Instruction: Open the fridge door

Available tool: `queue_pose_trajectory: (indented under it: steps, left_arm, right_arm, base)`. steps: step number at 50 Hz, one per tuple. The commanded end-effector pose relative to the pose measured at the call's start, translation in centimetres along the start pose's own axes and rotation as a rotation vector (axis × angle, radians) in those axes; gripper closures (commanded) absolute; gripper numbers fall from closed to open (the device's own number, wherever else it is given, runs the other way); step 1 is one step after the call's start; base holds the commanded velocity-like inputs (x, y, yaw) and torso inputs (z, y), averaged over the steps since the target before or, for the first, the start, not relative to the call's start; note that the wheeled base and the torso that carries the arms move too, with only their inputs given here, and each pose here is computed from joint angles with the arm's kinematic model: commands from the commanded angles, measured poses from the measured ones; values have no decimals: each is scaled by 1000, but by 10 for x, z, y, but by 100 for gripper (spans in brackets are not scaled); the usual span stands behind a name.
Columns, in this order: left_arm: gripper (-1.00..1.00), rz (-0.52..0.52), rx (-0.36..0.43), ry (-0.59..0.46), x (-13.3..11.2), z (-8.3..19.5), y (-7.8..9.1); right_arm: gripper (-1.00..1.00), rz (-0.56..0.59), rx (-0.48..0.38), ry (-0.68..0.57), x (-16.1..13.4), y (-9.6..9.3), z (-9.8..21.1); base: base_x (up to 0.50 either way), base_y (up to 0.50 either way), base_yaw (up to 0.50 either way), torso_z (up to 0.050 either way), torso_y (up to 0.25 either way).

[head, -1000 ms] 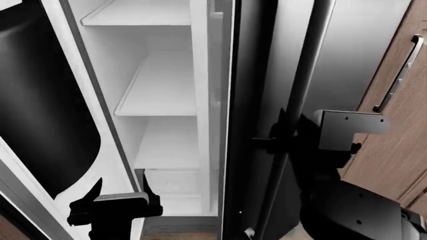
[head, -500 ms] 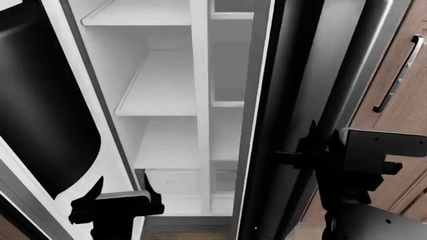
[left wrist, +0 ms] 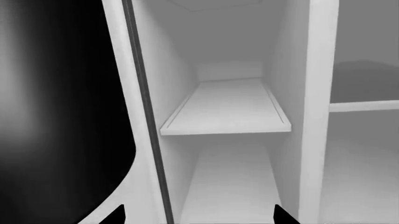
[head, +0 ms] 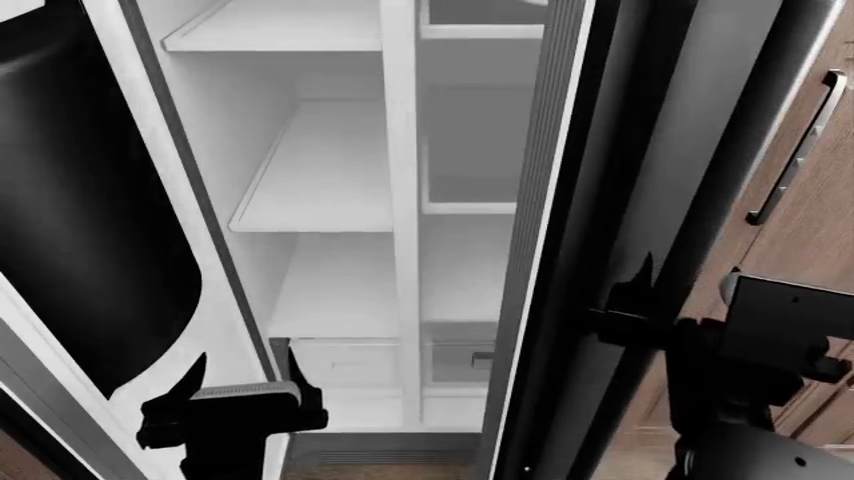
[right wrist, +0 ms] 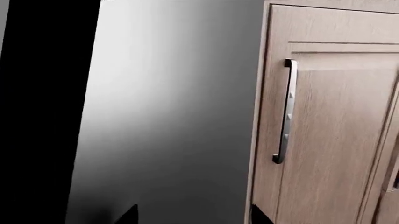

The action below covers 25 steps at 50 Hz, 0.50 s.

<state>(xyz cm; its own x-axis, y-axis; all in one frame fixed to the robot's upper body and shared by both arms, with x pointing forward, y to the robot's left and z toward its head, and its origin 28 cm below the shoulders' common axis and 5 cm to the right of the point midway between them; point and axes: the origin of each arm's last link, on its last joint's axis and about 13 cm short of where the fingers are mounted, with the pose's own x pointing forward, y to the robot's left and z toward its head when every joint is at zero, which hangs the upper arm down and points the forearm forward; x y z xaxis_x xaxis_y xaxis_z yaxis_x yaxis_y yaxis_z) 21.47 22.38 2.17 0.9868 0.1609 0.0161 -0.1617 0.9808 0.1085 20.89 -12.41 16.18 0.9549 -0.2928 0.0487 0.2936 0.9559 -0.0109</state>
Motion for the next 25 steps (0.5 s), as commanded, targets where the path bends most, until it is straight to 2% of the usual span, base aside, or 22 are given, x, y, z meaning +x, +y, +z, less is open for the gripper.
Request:
queue_pose_trajectory:
  steps: [1,5,11,16,25]
  left_arm:
    - [-100,1,0,0,-3,-1,4]
    - [-100,-1,2,0,-2,-1,3]
    - [-100,-1,1,1,-2,-1,3]
    - [-100,-4,3,2,-2,-1,2]
    - [-100,-6,5,0,-3,-1,2]
  right_arm:
    - [-100,-19,18,5,-3,-3,-3]
    - [-100,21,15,-8,-9,-2,-1]
    - [-100,78,-43,-57,-24,-3,7]
    - [-100,76,-50,-78,-31,-8,15]
    - [-100,34,-73,-66,-48,-16,4]
  base:
    - [0,0,0,0,0]
    - [0,0,0,0,0]
    - [0,0,0,0,0]
    - [0,0,0,0,0]
    - [0,0,0,0,0]
